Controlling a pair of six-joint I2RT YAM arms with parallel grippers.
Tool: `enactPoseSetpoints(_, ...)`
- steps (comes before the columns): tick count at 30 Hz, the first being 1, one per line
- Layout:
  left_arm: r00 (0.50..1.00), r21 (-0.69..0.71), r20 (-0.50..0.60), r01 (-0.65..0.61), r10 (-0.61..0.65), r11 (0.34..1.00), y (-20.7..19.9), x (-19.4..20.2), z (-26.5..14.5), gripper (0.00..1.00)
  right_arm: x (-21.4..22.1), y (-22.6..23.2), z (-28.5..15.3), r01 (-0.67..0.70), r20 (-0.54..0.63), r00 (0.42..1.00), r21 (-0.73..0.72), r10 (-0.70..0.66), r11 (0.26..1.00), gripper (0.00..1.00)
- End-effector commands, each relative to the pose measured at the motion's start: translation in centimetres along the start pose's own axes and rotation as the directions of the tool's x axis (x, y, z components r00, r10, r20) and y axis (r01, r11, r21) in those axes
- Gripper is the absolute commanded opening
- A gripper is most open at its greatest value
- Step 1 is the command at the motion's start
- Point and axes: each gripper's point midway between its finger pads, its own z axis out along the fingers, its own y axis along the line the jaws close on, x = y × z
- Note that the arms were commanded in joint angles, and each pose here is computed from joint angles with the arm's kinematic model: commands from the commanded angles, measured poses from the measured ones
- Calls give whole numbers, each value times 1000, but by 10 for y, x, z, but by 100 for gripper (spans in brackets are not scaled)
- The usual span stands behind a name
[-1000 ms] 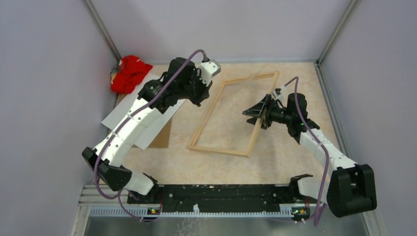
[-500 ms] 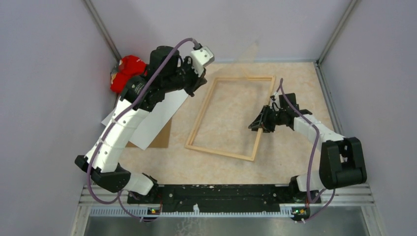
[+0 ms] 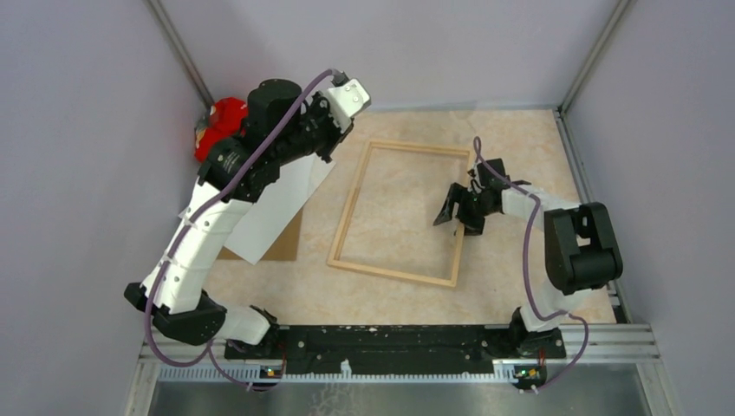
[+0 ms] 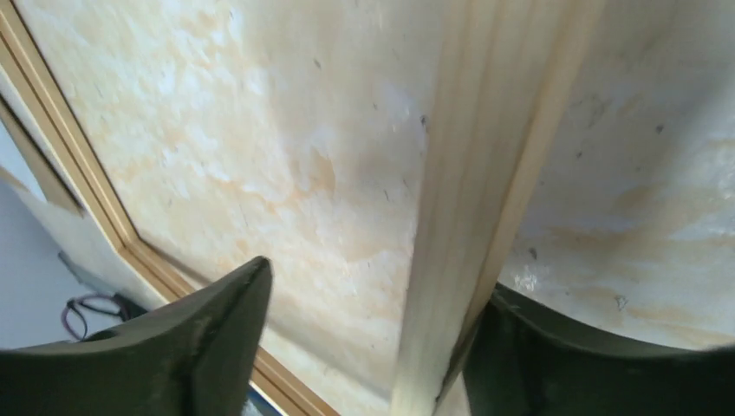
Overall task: Put the photo into the frame
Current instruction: Pick up the photo frame item from the photo frame.
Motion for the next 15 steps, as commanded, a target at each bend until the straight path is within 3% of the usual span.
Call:
enactPoseSetpoints(1,1000,-111,16,-11,12,994,17,0,-13,0,-23,-13,-1,51,81,995,110,-61,993,80)
enactPoseSetpoints(4,999,-125,-29,26,-29,992,16,20,-8,0,-31,-15,-13,39,132,989,156,-60,987,97)
enactPoseSetpoints(11,983,-223,-80,144,-165,964,32,52,-3,0,-46,-9,-59,4,261,963,228,-65,974,99)
enactPoseSetpoints(15,977,-255,-68,180,-204,950,38,57,-4,0,-49,35,-96,11,343,939,67,-34,998,99)
